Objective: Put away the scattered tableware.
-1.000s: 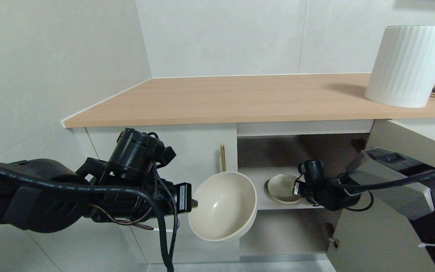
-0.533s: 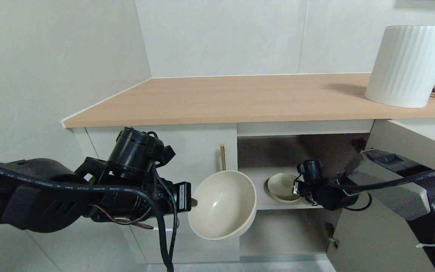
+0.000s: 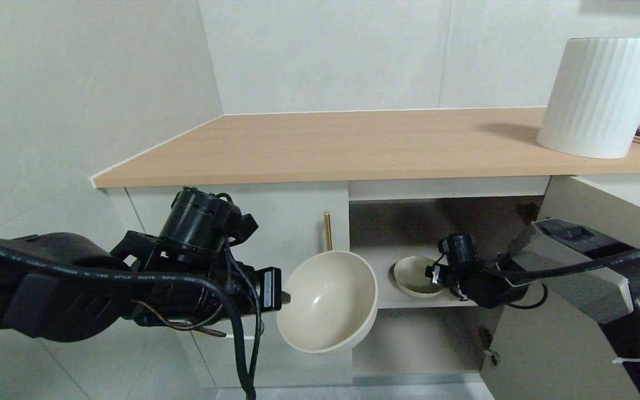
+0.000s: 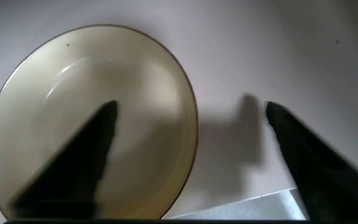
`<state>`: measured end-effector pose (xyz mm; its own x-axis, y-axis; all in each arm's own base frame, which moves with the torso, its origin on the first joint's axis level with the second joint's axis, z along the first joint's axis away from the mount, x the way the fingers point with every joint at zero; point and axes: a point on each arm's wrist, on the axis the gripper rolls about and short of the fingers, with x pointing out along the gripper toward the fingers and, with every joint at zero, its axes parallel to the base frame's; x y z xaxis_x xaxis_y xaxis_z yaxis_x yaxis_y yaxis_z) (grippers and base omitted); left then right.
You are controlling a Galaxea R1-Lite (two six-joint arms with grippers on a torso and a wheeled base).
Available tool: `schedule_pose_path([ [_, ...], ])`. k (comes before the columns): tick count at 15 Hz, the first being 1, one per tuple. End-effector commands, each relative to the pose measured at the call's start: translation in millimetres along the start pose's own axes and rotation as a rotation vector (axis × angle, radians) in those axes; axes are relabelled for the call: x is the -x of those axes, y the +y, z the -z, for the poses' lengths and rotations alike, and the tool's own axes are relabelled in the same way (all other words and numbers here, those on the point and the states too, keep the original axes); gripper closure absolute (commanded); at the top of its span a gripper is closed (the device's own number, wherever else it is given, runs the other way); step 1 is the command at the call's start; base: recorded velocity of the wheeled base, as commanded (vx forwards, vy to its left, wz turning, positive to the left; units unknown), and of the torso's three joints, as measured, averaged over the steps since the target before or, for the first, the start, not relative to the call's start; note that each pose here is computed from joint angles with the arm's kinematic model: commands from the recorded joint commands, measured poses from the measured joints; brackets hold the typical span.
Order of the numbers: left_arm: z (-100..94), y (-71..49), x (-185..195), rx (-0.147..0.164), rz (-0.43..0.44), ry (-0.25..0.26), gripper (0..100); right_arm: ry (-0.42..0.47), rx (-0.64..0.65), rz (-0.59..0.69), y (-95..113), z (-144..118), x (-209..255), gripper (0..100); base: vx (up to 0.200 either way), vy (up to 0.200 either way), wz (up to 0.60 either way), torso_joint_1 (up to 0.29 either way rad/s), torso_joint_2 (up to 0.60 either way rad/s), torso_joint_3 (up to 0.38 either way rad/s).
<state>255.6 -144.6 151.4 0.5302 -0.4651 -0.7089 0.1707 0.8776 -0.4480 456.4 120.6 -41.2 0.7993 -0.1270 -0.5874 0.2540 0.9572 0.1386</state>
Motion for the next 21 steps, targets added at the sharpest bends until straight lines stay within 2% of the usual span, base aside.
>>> schedule_pose_path([
  [1,-0.6,0.0,-1,0.001,-0.004,-0.001,100,0.000,-0.001,-0.003,0,-3,8,0,0.000,0.000,0.00,0.000,0.00,0.000],
  [2,-0.5,-0.1,-3,0.000,-0.008,0.000,100,0.004,0.001,-0.004,-1,-6,18,0,0.000,0.000,0.00,0.000,0.00,0.000],
  [4,2.0,-7.1,-14,-0.021,-0.037,0.008,100,0.035,0.022,-0.044,-3,-12,63,0,0.000,0.000,0.00,0.000,0.00,0.000],
  [5,7.5,-13.2,-23,-0.044,-0.073,0.011,100,0.058,0.039,-0.093,-3,-14,94,0,0.000,0.000,0.00,0.000,0.00,0.000],
  [7,15.8,-18.2,-33,-0.074,-0.135,0.010,100,0.092,0.081,-0.198,-4,-20,144,0,0.000,0.000,0.00,0.000,0.00,0.000],
  [9,23.0,-22.7,-40,-0.095,-0.147,0.029,100,0.133,0.145,-0.239,-8,-32,189,0,0.000,0.000,0.00,0.000,0.00,0.000],
  [11,27.6,-22.5,-44,-0.102,-0.154,0.050,100,0.161,0.180,-0.296,-6,-43,235,0,0.000,0.000,0.00,0.000,0.00,0.000],
  [13,35.4,-23.1,-54,-0.117,-0.174,0.081,100,0.182,0.204,-0.417,-1,-47,272,0,0.000,0.000,0.00,0.000,0.00,0.000],
  [16,48.9,-27.4,-70,-0.148,-0.204,0.120,100,0.227,0.262,-0.507,8,-38,302,0,0.000,0.000,0.00,0.000,0.00,0.000],
  [21,52.0,-30.3,-72,-0.146,-0.210,0.122,100,0.302,0.347,-0.542,23,-15,311,0,0.000,0.000,0.00,0.000,0.00,0.000],
])
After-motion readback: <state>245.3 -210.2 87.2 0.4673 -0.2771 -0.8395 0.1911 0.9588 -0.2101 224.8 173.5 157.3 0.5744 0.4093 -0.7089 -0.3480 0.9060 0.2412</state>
